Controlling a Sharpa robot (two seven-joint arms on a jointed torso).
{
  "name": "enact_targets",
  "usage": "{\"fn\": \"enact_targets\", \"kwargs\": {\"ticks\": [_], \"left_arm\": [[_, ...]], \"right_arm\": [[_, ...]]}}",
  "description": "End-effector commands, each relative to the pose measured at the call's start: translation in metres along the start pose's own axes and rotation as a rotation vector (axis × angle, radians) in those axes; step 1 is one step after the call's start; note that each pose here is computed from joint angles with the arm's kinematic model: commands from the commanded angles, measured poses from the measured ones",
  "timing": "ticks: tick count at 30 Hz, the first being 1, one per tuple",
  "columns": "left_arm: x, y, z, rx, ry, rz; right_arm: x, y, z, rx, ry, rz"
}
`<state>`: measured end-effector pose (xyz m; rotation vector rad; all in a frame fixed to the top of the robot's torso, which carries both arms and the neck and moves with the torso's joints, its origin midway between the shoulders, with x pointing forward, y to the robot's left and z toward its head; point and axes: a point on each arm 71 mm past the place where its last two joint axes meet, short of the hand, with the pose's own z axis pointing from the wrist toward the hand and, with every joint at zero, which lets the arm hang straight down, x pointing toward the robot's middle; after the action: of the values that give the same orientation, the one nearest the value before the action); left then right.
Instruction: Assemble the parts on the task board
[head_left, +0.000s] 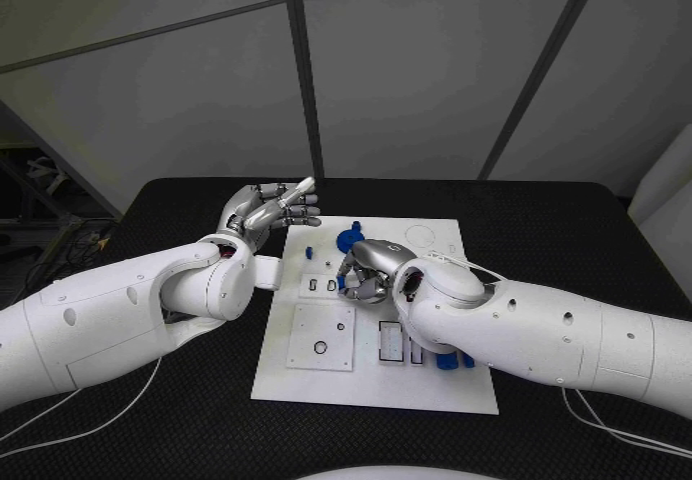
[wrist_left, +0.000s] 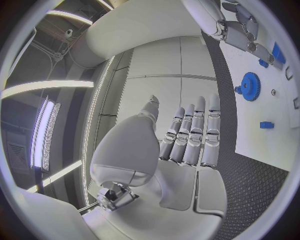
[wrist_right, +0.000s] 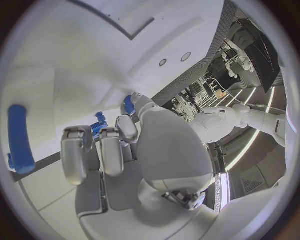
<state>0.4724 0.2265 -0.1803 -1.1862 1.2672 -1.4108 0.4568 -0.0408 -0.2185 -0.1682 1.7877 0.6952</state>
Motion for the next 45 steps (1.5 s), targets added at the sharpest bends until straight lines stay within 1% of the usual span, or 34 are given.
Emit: {"fn": "enact_targets", "kwargs": {"ticks": [1, 23, 30, 33, 40, 43, 45], "left_arm": [[0.0015, -0.0015, 0.0004, 0.008, 0.012, 0.002], [0.0015, -0.0013, 0.0003, 0.005, 0.011, 0.002], [0.0014, -0.0013, 0.0004, 0.004, 0.012, 0.002], [0.0013, -0.0012, 0.0004, 0.004, 0.012, 0.002], [0.0011, -0.0011, 0.0004, 0.003, 0.011, 0.002], [0.0011, -0.001, 0.0005, 0.002, 0.011, 0.002], [-0.0002, -0.0005, 0.0006, -0.003, 0.003, 0.014]], "right_arm": [[0.003, -0.002, 0.0, 0.016, 0.023, -0.014], [0.004, -0.002, 0.002, 0.022, 0.023, -0.016], [0.003, -0.002, 0.002, 0.017, 0.011, -0.007], [0.002, -0.001, 0.002, 0.008, -0.005, 0.004], [-0.003, 0.001, 0.0, -0.033, -0.069, 0.038], [-0.006, 0.003, -0.002, -0.07, -0.093, 0.056], [-0.007, 0.005, -0.005, -0.115, -0.108, 0.074]]}}
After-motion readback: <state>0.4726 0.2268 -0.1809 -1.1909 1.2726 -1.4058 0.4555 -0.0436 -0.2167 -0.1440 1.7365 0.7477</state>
